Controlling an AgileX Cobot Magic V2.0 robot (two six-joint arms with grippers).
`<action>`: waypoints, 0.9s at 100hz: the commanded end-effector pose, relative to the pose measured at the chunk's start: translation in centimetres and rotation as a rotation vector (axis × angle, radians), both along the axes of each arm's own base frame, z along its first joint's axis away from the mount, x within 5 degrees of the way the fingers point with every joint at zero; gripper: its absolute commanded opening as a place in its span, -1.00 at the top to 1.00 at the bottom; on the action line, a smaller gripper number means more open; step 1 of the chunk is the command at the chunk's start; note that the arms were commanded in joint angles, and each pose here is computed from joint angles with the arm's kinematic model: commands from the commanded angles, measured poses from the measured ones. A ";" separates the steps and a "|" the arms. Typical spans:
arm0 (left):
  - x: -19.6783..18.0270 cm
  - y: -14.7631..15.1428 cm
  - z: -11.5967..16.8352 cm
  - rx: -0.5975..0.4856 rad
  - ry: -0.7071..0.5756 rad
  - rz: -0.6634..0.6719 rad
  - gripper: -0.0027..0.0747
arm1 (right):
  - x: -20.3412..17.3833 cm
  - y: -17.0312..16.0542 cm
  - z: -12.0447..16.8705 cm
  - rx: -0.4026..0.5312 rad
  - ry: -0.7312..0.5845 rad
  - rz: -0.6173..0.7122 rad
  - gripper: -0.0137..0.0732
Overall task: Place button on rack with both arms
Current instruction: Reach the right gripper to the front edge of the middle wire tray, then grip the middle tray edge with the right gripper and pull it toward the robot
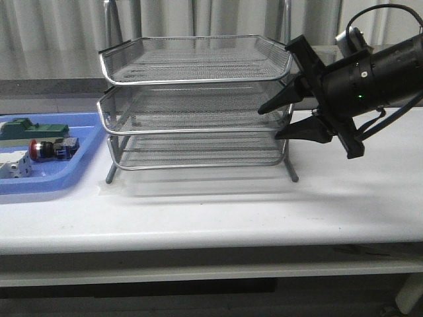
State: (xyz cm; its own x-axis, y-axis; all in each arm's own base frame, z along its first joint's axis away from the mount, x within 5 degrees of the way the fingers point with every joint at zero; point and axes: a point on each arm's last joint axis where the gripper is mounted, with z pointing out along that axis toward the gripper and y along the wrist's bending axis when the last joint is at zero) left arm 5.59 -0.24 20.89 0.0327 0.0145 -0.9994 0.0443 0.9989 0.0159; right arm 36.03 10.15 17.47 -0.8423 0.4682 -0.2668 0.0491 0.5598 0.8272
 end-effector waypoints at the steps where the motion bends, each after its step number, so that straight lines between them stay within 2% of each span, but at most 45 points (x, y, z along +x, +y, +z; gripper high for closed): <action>1: 0.0 0.0 -1.0 -0.022 -0.055 -0.005 0.99 | 0.0 0.8 2.8 0.065 -0.085 0.036 -0.14; 9: 0.0 0.0 -1.0 -0.022 -0.055 -0.005 0.99 | 0.0 0.9 2.8 0.060 -0.084 0.033 -0.03; 26: 0.0 0.0 -1.0 -0.022 -0.055 -0.005 0.99 | 0.0 0.9 2.8 0.059 -0.084 0.033 0.43; 35: 0.0 0.0 -1.0 -0.022 -0.055 -0.005 0.99 | 0.0 1.0 2.8 0.060 -0.084 0.034 0.56; 67: 0.0 0.0 -1.0 -0.022 -0.055 -0.005 0.99 | -0.6 1.3 2.6 0.044 -0.089 0.127 0.56; 90: 0.0 0.0 -1.0 -0.022 -0.055 -0.005 0.99 | -2.0 1.3 1.2 0.055 -0.030 0.154 0.56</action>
